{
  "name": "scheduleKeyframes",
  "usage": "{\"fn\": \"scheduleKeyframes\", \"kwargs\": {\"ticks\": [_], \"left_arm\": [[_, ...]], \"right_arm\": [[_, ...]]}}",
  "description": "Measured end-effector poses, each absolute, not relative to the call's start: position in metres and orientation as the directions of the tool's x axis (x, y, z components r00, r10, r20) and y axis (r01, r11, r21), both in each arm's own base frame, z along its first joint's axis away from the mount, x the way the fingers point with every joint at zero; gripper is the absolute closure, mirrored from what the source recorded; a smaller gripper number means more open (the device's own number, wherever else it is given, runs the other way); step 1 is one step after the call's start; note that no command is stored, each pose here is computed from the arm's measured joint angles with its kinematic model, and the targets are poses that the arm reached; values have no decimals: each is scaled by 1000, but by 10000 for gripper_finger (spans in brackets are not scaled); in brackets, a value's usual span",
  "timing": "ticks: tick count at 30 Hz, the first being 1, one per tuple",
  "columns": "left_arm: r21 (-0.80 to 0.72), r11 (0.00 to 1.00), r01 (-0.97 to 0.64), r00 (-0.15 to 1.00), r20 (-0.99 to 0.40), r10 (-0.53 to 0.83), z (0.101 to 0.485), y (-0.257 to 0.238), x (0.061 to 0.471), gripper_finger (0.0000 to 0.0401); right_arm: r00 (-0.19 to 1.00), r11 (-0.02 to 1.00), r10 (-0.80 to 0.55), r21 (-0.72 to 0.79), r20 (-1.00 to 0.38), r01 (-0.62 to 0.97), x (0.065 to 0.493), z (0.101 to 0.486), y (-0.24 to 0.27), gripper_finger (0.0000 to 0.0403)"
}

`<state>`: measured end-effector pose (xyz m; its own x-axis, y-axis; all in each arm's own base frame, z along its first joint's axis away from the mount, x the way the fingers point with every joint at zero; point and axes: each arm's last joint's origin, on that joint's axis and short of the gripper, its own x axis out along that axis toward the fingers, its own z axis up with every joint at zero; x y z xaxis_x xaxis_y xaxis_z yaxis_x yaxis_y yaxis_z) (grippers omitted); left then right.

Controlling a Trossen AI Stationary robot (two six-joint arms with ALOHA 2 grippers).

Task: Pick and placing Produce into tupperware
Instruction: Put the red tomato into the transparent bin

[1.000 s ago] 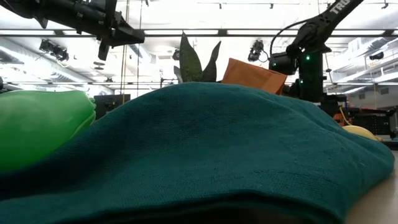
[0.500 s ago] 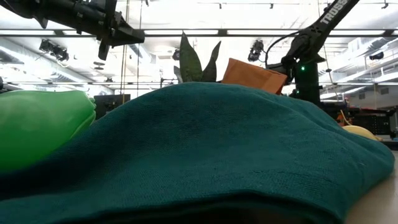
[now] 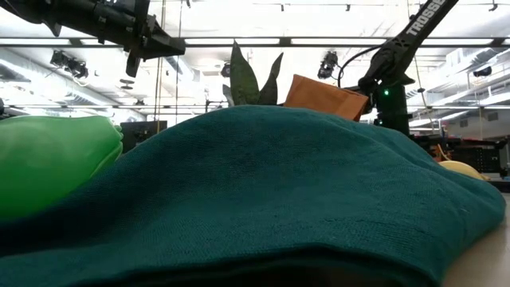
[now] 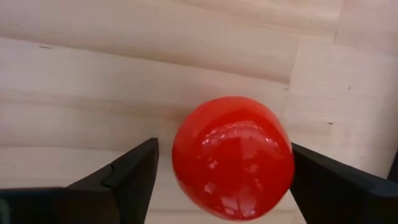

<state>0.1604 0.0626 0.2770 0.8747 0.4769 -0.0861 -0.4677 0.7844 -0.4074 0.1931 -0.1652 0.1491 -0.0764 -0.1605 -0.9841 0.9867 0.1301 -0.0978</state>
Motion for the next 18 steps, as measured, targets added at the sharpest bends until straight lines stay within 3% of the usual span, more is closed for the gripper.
{"fn": "scheduleKeyframes", "kwargs": {"ticks": [11, 18], "left_arm": [[-407, 784, -468, 875, -86, 477, 277, 63, 160, 370], [-405, 784, -471, 874, -94, 477, 276, 63, 160, 377]], "right_arm": [[-77, 127, -161, -98, -984, 987, 192, 149, -166, 173], [-67, 126, -170, -89, -983, 988, 192, 153, -165, 182]]}}
